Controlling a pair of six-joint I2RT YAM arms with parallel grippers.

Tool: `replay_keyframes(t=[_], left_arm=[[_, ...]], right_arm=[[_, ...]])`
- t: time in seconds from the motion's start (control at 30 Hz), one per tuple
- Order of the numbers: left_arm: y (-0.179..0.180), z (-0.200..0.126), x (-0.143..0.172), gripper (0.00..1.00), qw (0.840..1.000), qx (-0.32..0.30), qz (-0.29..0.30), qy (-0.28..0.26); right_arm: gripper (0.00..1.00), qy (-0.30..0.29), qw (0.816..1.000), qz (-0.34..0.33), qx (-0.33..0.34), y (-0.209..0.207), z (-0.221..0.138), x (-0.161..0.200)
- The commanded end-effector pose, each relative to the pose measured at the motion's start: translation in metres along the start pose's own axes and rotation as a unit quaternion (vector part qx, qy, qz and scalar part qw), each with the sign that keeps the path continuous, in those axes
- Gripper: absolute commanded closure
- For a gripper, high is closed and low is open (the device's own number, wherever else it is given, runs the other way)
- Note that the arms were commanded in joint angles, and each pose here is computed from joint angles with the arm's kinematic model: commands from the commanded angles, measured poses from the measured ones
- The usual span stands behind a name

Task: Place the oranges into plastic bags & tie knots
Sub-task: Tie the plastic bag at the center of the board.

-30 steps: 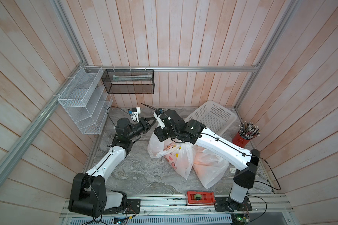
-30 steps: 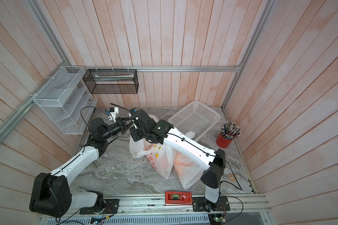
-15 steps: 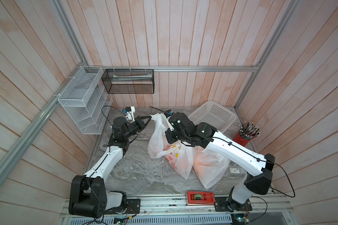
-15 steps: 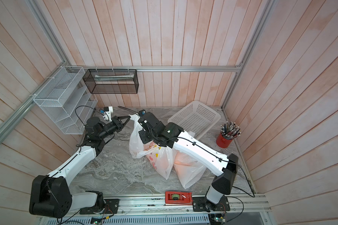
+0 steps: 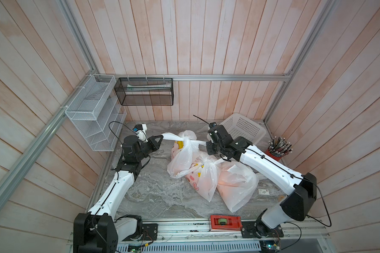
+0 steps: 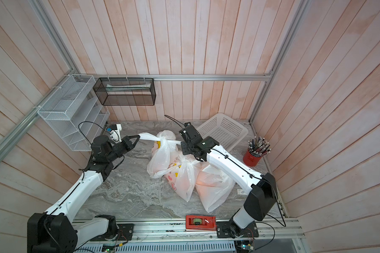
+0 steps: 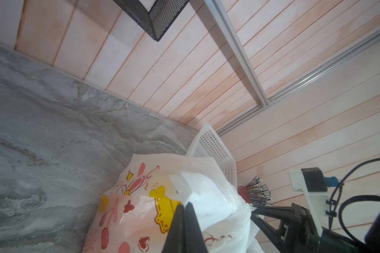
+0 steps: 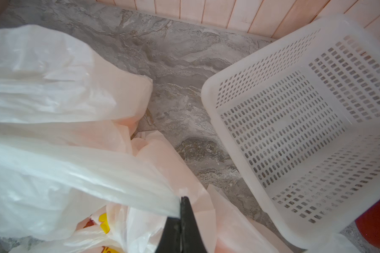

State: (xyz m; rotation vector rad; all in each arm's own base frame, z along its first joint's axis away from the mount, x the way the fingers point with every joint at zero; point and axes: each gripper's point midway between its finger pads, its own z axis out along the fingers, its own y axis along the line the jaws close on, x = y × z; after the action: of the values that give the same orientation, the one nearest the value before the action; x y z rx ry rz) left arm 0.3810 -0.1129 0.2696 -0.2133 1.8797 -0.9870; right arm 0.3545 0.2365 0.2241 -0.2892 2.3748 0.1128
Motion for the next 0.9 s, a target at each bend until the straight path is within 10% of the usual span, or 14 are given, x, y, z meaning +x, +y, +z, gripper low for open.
replay_keyframes(t=[0.0,0.4,0.63,0.77,0.87], left_arm=[[0.049,-0.011,0.0,1.0,0.995,-0.094,0.003,-0.023],[0.122,-0.023,0.047,1.0,0.982,-0.185,-0.042,-0.004],[0.083,-0.021,0.028,0.94,0.994,-0.107,-0.003,-0.02],[0.056,-0.035,0.002,0.38,0.994,-0.09,0.041,-0.054],[0.044,-0.054,-0.021,0.18,0.987,-0.111,0.074,-0.094]], right_arm=[[1.0,0.002,0.995,0.028,0.097,-0.056,0.01,0.007],[1.0,0.026,0.987,0.034,0.154,-0.098,0.042,0.032],[0.97,-0.051,0.997,0.046,-0.034,-0.055,0.016,-0.005],[0.31,-0.093,0.987,0.037,-0.126,-0.05,-0.018,-0.024],[0.02,-0.128,0.982,0.042,-0.135,-0.071,-0.043,-0.032]])
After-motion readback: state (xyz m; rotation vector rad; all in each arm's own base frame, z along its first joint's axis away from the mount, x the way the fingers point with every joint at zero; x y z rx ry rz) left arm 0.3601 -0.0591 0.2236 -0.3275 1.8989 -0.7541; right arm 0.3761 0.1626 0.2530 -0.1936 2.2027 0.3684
